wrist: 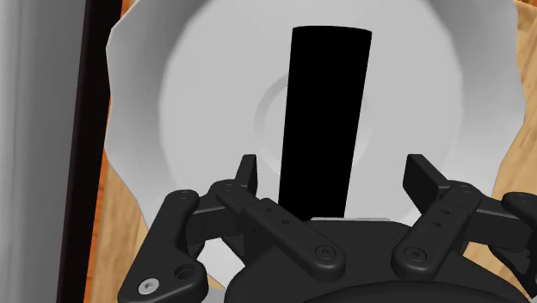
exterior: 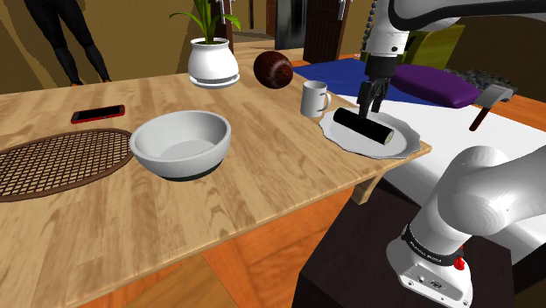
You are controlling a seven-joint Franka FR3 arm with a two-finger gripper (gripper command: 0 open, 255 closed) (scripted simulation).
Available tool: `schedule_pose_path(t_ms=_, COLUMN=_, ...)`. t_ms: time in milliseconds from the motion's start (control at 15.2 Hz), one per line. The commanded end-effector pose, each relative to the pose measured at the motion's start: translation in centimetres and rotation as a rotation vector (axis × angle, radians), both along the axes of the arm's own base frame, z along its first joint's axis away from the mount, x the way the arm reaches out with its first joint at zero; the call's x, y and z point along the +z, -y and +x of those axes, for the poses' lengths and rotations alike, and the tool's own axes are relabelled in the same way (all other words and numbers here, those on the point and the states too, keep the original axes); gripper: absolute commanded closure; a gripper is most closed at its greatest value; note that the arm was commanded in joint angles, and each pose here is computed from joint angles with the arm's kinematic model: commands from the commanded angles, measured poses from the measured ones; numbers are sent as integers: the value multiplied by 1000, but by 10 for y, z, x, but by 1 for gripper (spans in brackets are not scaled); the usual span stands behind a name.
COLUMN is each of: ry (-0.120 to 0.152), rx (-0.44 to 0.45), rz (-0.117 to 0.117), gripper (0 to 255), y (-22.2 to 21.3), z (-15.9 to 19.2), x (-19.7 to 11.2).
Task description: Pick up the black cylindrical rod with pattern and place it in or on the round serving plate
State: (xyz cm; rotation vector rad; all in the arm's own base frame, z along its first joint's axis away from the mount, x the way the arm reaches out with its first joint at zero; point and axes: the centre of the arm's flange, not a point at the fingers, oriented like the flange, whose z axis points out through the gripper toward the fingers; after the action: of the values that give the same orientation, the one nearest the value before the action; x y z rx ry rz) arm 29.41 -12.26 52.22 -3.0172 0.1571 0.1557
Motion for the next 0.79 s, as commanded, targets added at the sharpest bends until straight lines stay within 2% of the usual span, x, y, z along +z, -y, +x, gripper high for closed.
schedule_pose_path(t_ms=0, ry=0, rx=0, rz=0, gripper=0, y=0, z=0, x=0)
schedule_pose_path(t_ms=264, ry=0, rx=0, rz=0, gripper=0, y=6, z=5, x=49)
schedule_pose_path(t_ms=726, ry=0, rx=0, rz=0, gripper=0, y=6, z=5, x=49)
